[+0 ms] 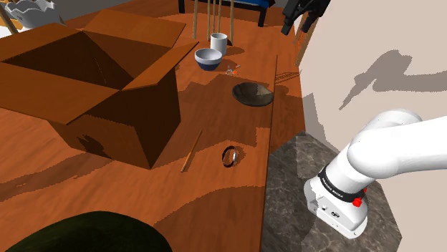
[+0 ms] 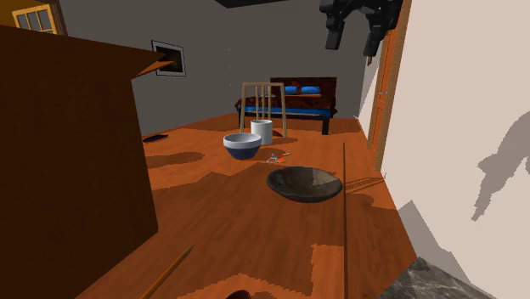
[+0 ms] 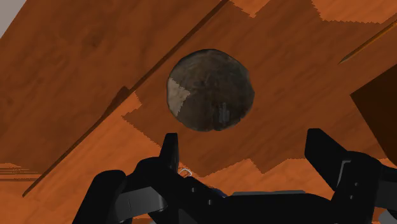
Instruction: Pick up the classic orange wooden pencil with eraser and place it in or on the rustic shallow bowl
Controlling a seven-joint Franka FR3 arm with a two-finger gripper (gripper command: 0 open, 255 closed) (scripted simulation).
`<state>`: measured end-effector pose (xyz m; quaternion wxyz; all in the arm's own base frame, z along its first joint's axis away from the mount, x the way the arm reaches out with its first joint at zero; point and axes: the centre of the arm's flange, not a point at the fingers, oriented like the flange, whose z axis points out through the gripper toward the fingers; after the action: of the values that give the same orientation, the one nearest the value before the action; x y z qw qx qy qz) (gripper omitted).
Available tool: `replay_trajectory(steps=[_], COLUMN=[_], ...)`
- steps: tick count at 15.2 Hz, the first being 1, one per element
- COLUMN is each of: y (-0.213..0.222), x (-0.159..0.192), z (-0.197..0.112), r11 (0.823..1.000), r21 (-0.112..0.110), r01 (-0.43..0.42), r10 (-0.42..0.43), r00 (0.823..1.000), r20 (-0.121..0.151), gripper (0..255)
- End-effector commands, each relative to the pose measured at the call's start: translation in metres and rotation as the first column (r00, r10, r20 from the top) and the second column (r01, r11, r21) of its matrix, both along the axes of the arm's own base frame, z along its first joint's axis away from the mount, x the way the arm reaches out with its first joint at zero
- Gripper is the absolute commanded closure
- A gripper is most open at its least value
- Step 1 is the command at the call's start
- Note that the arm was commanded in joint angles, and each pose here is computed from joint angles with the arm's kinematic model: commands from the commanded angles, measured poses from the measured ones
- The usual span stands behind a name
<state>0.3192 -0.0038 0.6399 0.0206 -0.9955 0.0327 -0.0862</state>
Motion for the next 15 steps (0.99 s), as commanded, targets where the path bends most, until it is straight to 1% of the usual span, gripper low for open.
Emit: replay_trajectory(steps=[1,4,8,11,15], y=[0.0,0.037,0.086,0.123,0.171], x=[0.0,-0.005,-0.008,-0.008,-0.005], z=[0.0,-0.019,-0.046,-0.066,-0.094], r11=[1.0,0.997,0.984,0.967,0.937], r21=[0.0,-0.014,-0.037,-0.055,-0.083], r01=[0.0,0.075,0.174,0.247,0.341], r10=[0.0,-0.076,-0.176,-0.251,-0.348], r00=[1.0,0.997,0.983,0.965,0.931], r20=[0.0,-0.026,-0.059,-0.082,-0.11], gripper=[0,0,0,0,0])
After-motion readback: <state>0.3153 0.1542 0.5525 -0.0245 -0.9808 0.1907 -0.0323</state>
